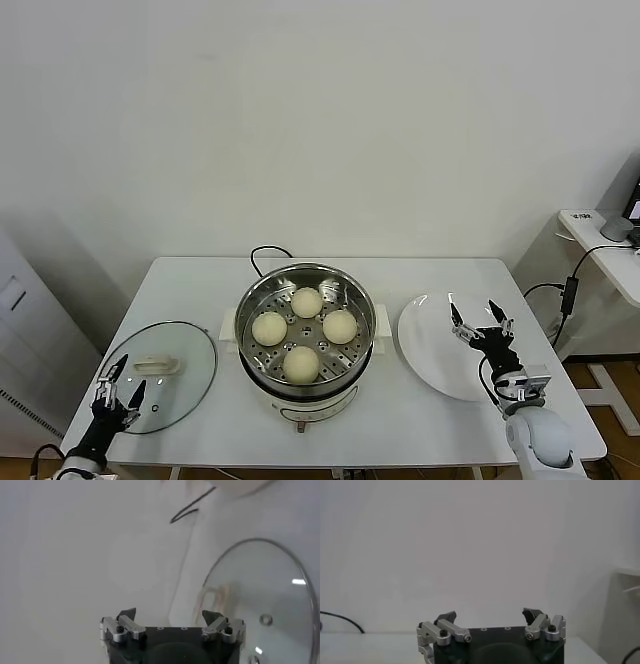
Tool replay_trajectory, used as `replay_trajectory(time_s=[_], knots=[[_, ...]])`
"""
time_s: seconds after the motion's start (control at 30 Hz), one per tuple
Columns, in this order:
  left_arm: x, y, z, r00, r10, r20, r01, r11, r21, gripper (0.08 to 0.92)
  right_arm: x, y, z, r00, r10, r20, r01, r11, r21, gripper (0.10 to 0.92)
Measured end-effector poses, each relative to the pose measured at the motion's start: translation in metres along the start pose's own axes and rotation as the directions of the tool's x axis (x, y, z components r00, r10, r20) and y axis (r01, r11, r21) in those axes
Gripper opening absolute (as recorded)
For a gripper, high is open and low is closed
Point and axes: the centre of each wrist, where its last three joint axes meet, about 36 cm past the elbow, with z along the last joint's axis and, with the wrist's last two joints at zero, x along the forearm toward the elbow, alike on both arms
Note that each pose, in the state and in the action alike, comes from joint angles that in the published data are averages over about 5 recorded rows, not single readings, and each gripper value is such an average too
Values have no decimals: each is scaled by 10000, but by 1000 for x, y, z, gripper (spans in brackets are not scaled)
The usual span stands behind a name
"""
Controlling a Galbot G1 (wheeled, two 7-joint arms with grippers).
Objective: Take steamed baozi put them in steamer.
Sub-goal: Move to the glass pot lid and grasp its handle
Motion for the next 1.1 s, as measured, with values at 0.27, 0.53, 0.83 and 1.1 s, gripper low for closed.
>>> replay_trajectory(time_s=[0.27,0.53,0.83,1.1], knots=[[-22,-9,14,9997,-55,218,82,9921,-1252,823,7,0,10,9999,45,-146,-45,10000,5,823],[-43,-13,22,9994,-67,342,130,9823,-1871,823,10,-2,13,9998,81,-187,-81,10000,-9,823],[-64,-11,21,9988,-262,424,343,9785,-2032,823,14,-6,16,9995,183,-271,-184,9998,-21,823],[-67,-10,20,9978,-271,612,394,9768,-2105,680,14,-8,16,9994,221,-269,-221,9998,-23,823]])
